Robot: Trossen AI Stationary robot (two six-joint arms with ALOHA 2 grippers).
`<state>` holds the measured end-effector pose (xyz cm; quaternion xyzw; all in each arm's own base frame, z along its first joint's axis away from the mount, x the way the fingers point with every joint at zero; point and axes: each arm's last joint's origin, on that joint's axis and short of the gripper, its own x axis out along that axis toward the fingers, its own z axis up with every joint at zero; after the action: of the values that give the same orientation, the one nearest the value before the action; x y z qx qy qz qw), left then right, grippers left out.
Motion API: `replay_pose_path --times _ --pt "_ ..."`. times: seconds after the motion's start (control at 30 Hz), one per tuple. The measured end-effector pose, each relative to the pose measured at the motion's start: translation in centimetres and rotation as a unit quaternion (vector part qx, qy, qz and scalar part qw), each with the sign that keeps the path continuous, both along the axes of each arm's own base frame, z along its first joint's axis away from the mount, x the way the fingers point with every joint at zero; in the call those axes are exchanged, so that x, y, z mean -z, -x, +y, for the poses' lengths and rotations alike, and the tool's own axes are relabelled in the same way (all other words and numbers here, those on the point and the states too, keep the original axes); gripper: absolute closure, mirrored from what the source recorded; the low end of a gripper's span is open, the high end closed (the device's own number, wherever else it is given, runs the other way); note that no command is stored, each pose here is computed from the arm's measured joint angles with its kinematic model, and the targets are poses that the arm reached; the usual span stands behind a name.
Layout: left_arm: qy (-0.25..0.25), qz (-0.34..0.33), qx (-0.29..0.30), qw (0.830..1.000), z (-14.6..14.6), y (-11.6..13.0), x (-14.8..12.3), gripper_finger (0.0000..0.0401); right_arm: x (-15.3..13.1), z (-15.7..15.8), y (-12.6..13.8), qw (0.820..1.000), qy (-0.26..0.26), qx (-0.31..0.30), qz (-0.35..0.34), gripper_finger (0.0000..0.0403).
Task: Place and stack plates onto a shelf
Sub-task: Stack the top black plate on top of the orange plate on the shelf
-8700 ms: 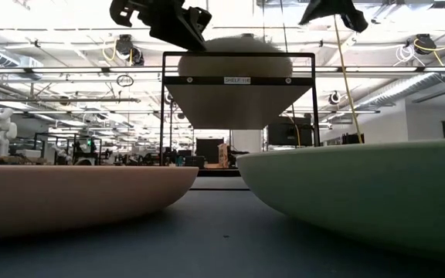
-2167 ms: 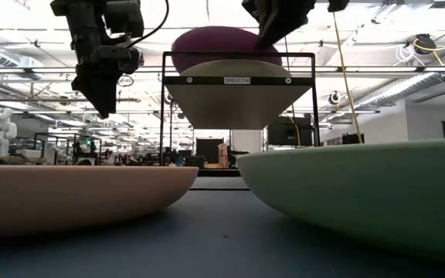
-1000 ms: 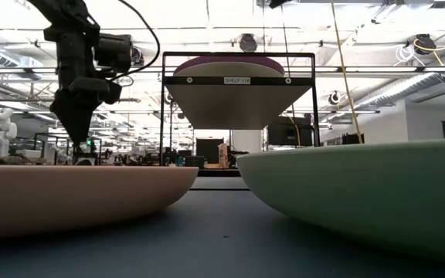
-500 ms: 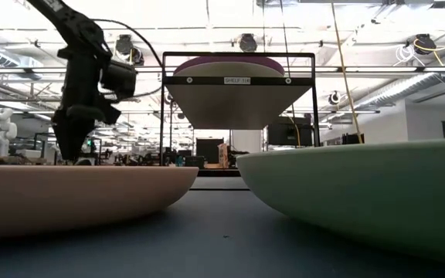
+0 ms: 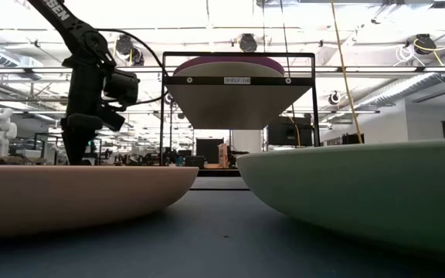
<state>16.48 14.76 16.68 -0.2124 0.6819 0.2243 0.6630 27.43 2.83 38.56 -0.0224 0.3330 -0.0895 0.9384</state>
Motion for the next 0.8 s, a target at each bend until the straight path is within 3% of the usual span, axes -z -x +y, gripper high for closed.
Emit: replay_pose_path --times 0.57,0.8 --pt "0.035 -0.035 0.043 0.998 1.5 1.6 0.0 0.019 0.0 0.0 0.0 1.0 0.0 0.0 0.0 0.0314" --pt "0.027 -0.03 0.045 0.998 1.8 1.7 0.0 0.0226 0.0 0.0 0.0 1.0 0.0 0.0 0.0 0.0314"
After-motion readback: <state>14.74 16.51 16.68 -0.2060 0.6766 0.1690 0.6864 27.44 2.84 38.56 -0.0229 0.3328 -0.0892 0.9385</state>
